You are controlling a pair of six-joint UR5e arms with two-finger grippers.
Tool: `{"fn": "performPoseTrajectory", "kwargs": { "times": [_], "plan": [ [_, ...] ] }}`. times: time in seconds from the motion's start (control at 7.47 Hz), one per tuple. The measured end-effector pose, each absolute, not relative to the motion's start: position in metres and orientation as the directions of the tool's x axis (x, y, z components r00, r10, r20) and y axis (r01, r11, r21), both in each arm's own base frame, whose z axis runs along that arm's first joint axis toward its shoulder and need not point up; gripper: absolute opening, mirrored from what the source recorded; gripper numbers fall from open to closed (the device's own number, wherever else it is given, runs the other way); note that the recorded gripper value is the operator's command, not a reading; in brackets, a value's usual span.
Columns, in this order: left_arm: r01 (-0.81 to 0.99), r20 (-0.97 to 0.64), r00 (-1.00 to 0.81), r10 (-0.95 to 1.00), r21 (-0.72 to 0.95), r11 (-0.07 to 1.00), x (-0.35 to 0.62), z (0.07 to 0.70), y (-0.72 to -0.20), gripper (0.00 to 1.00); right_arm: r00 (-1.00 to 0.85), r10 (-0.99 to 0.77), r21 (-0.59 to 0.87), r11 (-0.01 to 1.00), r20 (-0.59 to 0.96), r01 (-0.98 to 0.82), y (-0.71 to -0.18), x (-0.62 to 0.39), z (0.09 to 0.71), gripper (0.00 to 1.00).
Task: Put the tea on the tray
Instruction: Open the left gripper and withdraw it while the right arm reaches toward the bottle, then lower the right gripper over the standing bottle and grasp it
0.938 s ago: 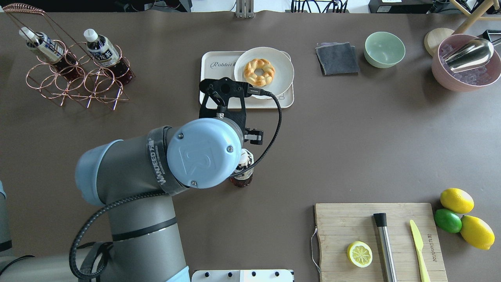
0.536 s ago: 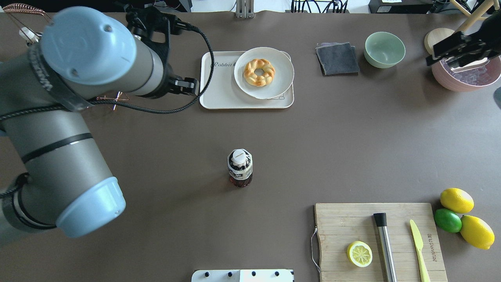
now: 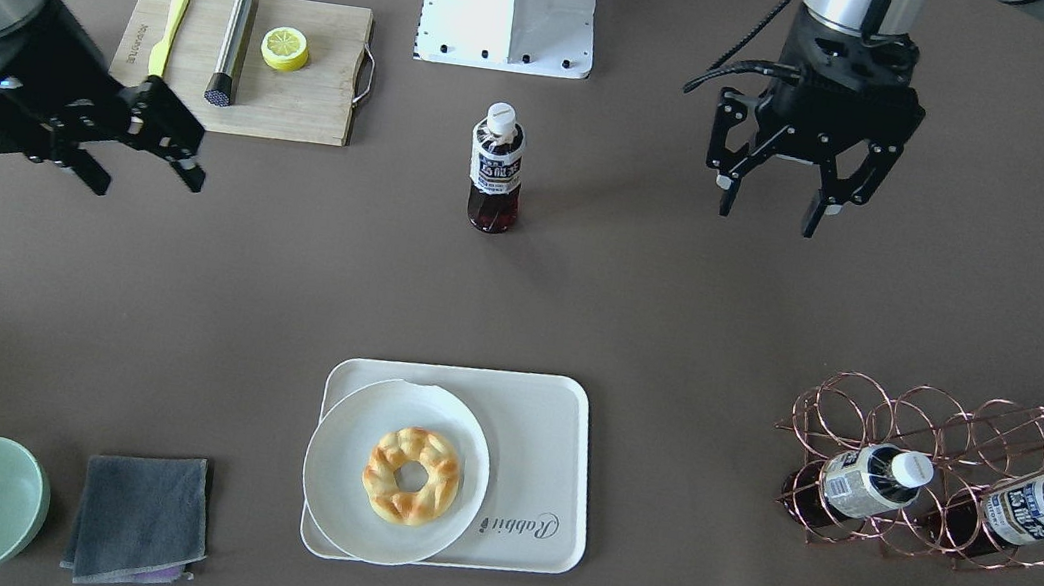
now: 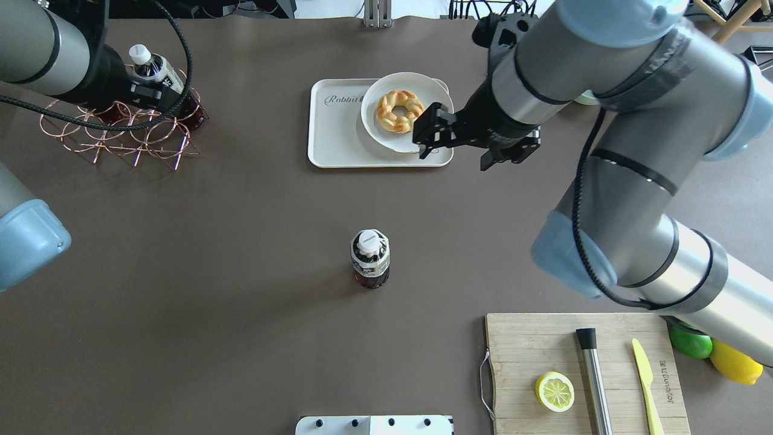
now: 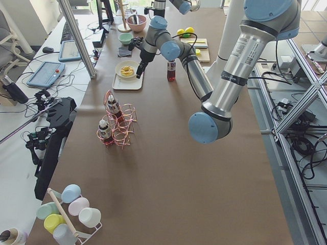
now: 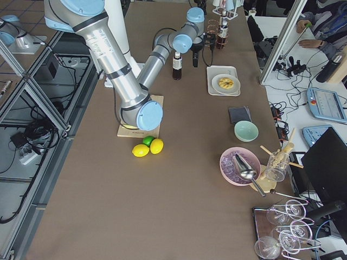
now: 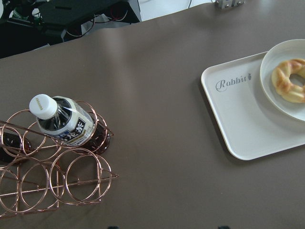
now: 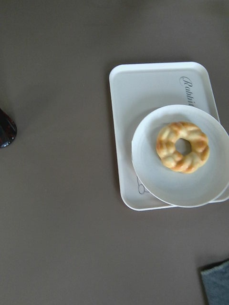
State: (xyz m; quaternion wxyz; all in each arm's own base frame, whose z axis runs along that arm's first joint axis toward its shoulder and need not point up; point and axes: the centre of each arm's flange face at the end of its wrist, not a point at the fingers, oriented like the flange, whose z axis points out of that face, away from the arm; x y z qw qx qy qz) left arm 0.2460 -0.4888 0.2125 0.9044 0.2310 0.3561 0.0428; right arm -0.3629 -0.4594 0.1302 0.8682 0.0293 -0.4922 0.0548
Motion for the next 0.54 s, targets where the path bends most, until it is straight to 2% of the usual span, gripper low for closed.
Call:
{"fn": "performPoseTrajectory", "kwargs": {
  "times": [0.27,0.54],
  "plan": [
    [0.07,-0.607,0.75,0.261,0.466,0.882,0.231,0.238,-0.5,0.76,0.555,0.091,-0.025,0.992,0.827,-0.124,-0.403,-0.435,0.07,0.92],
    [0.063,-0.601,0.751,0.273,0.478,0.876,0.227,0.252,-0.504,0.78,0.586,0.112,-0.042,0.99,0.802,-0.132,-0.381,-0.484,0.052,0.73]
  ]
}}
